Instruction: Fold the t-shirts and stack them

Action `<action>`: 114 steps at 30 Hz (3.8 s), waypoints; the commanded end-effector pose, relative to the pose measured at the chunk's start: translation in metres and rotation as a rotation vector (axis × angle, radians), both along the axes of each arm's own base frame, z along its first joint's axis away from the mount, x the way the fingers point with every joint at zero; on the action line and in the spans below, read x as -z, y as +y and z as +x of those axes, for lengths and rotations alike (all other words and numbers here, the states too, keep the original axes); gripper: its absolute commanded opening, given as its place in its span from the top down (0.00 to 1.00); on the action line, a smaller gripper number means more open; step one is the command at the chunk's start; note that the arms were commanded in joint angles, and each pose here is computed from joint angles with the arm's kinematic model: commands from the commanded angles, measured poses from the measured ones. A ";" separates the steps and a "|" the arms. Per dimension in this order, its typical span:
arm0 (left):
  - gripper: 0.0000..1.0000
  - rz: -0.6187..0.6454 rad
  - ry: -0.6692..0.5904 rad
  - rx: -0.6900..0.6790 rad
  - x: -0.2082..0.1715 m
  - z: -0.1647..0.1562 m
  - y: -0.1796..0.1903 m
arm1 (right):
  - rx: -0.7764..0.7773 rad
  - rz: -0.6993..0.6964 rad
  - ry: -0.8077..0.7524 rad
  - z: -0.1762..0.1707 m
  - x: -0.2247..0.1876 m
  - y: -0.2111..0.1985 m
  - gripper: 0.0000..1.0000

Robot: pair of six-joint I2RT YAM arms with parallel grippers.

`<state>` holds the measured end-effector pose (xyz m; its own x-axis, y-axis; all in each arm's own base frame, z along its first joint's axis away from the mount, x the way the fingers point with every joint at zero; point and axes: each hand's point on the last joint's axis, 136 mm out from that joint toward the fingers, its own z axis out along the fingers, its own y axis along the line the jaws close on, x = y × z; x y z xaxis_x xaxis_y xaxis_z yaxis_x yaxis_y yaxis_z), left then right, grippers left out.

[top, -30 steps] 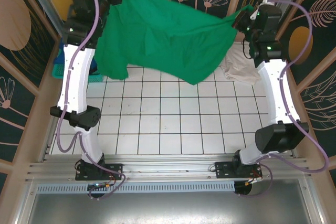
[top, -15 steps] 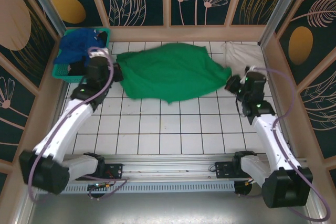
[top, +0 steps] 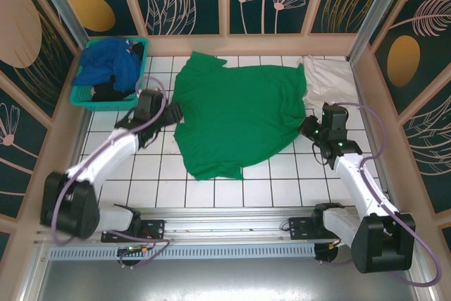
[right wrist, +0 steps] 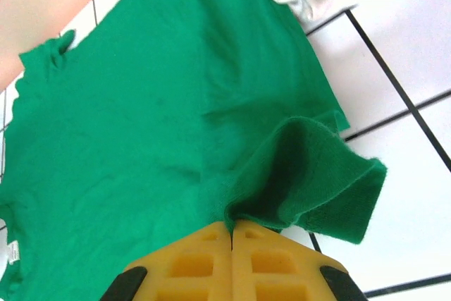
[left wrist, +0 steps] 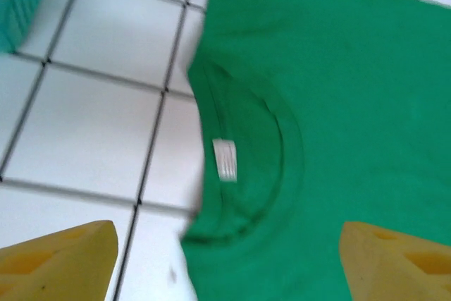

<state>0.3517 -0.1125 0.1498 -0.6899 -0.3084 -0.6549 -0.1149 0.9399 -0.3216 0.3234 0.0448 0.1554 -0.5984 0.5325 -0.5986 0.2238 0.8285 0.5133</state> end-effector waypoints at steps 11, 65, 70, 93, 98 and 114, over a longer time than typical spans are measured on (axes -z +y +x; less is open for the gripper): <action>0.21 -0.207 0.279 0.318 0.087 -0.146 -0.123 | 0.018 -0.023 0.000 0.020 -0.012 -0.002 1.00; 0.30 0.358 0.316 0.452 0.111 -0.157 -0.156 | -0.050 -0.074 0.071 -0.053 0.021 0.029 0.65; 0.58 0.470 0.327 0.418 0.128 -0.149 -0.146 | -0.052 -0.076 0.076 -0.053 0.023 0.029 0.65; 0.41 0.176 0.236 0.696 0.023 -0.149 -0.156 | -0.093 -0.100 0.095 -0.060 0.033 0.029 0.65; 0.33 0.173 0.260 0.651 0.040 -0.143 -0.153 | -0.101 -0.098 0.115 -0.062 0.040 0.030 0.64; 0.58 0.315 0.338 0.471 0.132 -0.117 -0.155 | 0.011 -0.106 0.210 -0.078 0.073 0.018 0.51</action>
